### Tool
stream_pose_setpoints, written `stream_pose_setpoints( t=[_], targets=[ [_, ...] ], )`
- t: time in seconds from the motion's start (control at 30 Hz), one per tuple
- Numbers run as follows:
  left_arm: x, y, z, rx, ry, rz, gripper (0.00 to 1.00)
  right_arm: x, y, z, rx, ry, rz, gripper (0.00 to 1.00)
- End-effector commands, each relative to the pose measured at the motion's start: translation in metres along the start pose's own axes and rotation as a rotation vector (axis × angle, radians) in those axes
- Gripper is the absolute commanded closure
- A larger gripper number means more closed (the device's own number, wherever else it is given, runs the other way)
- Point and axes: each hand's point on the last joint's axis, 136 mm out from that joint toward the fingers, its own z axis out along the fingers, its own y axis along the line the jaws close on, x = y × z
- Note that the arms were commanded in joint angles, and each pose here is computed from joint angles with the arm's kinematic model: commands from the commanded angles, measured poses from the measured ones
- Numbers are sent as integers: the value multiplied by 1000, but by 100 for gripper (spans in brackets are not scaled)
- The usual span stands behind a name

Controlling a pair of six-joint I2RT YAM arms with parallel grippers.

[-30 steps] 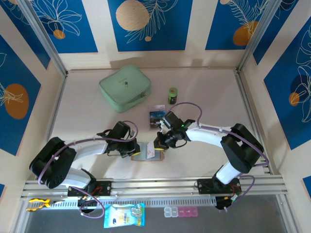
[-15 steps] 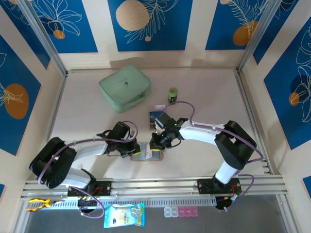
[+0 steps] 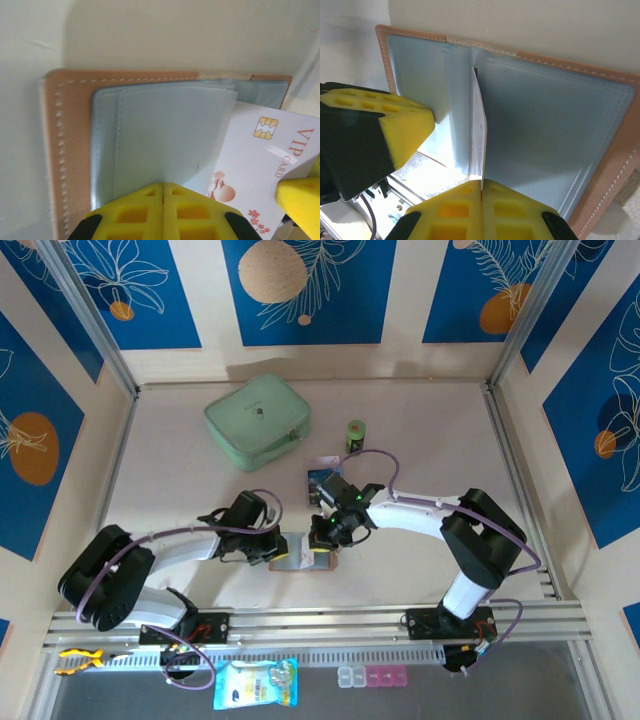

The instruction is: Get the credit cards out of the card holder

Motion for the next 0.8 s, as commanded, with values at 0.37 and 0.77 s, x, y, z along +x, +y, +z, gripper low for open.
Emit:
stream_pose_setpoints(
  t=[0.37,0.77],
  targets=[
    [-5,0,-25,-55,-52,35,90,-1,11,-69,105,5,-380,100],
    [-6,8,-30,-72,-82,24,65,-35,-1,-103,225,71,-1114,100]
  ],
)
